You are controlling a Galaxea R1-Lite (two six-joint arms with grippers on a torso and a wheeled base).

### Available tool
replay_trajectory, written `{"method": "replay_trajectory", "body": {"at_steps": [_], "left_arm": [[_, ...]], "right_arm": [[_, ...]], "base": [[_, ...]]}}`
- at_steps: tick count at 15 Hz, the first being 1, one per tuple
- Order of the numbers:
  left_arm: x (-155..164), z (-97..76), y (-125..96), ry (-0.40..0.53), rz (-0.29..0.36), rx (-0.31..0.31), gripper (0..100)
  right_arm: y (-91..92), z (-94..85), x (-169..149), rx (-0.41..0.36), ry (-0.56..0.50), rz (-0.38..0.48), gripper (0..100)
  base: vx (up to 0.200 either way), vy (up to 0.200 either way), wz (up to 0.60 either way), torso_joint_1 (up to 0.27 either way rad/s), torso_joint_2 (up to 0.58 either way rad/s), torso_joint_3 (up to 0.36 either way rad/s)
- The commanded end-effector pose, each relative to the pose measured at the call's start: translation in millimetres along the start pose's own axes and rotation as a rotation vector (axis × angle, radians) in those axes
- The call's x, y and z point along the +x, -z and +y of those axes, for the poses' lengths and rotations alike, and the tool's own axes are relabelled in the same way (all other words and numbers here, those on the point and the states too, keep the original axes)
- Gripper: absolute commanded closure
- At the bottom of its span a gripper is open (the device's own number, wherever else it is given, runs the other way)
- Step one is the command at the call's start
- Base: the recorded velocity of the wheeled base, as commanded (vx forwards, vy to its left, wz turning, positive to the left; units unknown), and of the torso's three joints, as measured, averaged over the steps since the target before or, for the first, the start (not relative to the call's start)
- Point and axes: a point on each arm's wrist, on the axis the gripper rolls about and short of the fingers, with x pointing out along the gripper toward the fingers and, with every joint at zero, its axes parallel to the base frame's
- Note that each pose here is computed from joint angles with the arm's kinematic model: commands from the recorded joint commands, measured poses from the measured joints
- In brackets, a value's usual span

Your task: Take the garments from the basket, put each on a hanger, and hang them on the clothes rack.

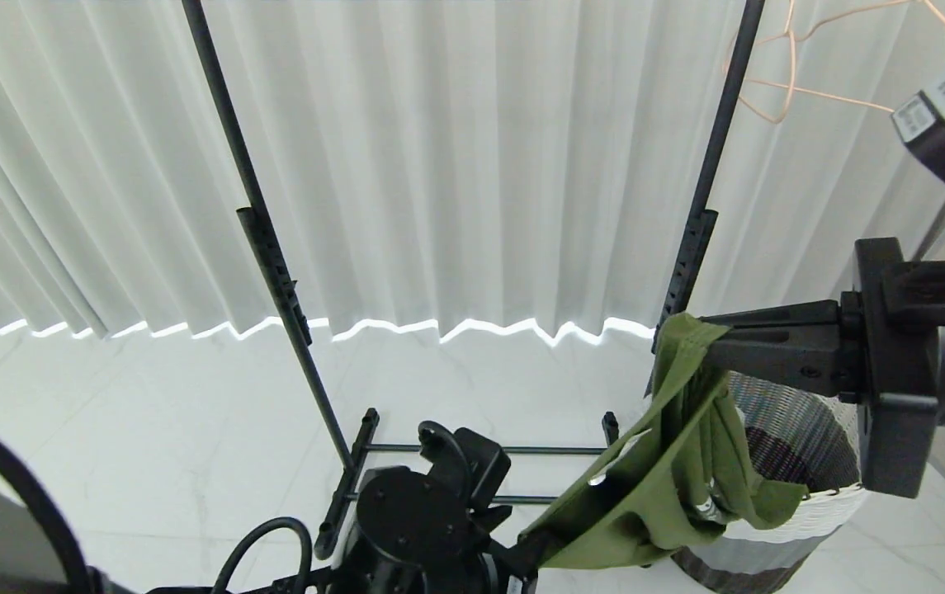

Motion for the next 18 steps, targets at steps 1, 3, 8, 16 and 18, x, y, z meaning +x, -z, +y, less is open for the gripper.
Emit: {"method": "replay_trajectory", "body": {"at_steps": [1,3,8,16,18], "left_arm": [[-41,-10.9,3,0.067,-0.045,0.103,100],[-70,-24.6,-12,0.116,-0.159,0.123,100],[-119,-10.7,-48,-0.051,-0.370,0.227,100],[-202,25.0,-134,-0.308,-0.445,0.248,100],[-209,36.0,-143,-0.382,-0.471,0.220,100]], "right_arm": [[2.2,-0.7,-3,0.002,0.044,0.010,100],[3.2,-2.8,-2,0.008,0.135,0.023,100],[-1.3,-8.3,-11,0.010,0.252,0.007,100],[-6.2,-6.0,-45,0.005,0.297,-0.065,100],[-5.0,-15.5,-40,0.005,0.360,-0.062,100]], "base": [[0.000,0.000,0.00,0.000,0.00,0.000],[0.000,0.000,0.00,0.000,0.00,0.000],[0.000,0.000,0.00,0.000,0.00,0.000],[0.000,0.000,0.00,0.000,0.00,0.000],[0.000,0.000,0.00,0.000,0.00,0.000]]}}
